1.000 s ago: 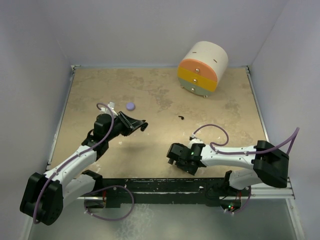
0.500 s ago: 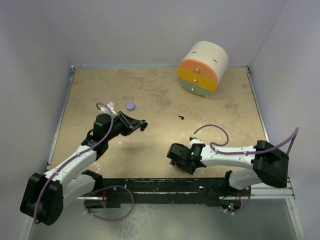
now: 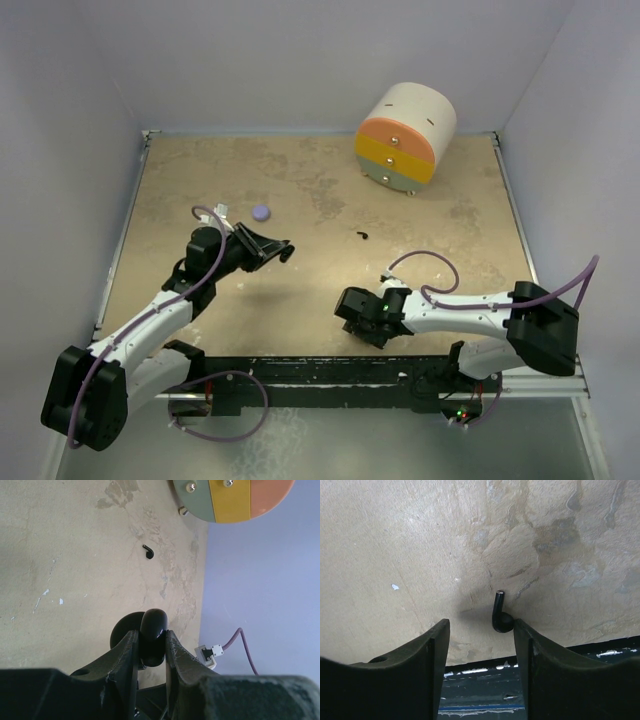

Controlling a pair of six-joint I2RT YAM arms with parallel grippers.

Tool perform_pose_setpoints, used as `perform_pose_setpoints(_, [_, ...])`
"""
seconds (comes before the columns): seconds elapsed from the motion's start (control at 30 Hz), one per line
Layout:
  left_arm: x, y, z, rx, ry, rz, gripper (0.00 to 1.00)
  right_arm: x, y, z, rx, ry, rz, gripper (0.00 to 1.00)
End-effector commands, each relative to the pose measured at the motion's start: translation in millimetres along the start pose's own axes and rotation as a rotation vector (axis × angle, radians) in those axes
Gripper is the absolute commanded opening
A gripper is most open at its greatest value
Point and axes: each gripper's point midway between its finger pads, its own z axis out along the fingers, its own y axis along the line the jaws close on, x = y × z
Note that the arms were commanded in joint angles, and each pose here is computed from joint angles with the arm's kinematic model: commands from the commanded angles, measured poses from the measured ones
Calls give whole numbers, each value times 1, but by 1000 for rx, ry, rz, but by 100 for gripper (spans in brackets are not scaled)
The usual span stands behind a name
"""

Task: Insert the wireless bluetooth earbuds into the charging case
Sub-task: Pick up the earbud from the center of the board.

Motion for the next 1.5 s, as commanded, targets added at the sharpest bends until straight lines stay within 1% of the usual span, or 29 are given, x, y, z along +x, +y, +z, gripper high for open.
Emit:
perform_pose_setpoints(0.0, [-10,-21,-4,58,-18,40,0,-2,-13,7,43,-20,47,56])
perform_pose_setpoints(0.2, [-10,-25,-5,25,9,73,0,1,-17,12,45,-11,94,56])
perform_pose_setpoints(0.4, [-11,-30,-3,33,22,72,0,0,-18,15,62,-18,115,54])
perform_pose_setpoints(0.57, [-10,-34,-1,35,45,88,0,1,-19,16,65,-16,141,51])
perform_pose_setpoints(0.63, [-11,-34,-1,35,47,95,0,1,-19,18,59,-16,144,47])
perform_pose_setpoints(0.7, [-10,-33,-1,33,49,98,0,-1,-17,19,56,-27,139,46])
perform_pose_setpoints(1.0, [-9,-30,-3,39,46,86,0,-19,-15,24,75,-76,151,52])
perform_pose_setpoints(1.33, [-8,-28,-3,36,48,85,0,-32,-12,25,59,-109,148,53])
perform_pose_setpoints(1.47, [-9,-29,-5,40,41,82,0,-46,-10,30,55,-135,129,53])
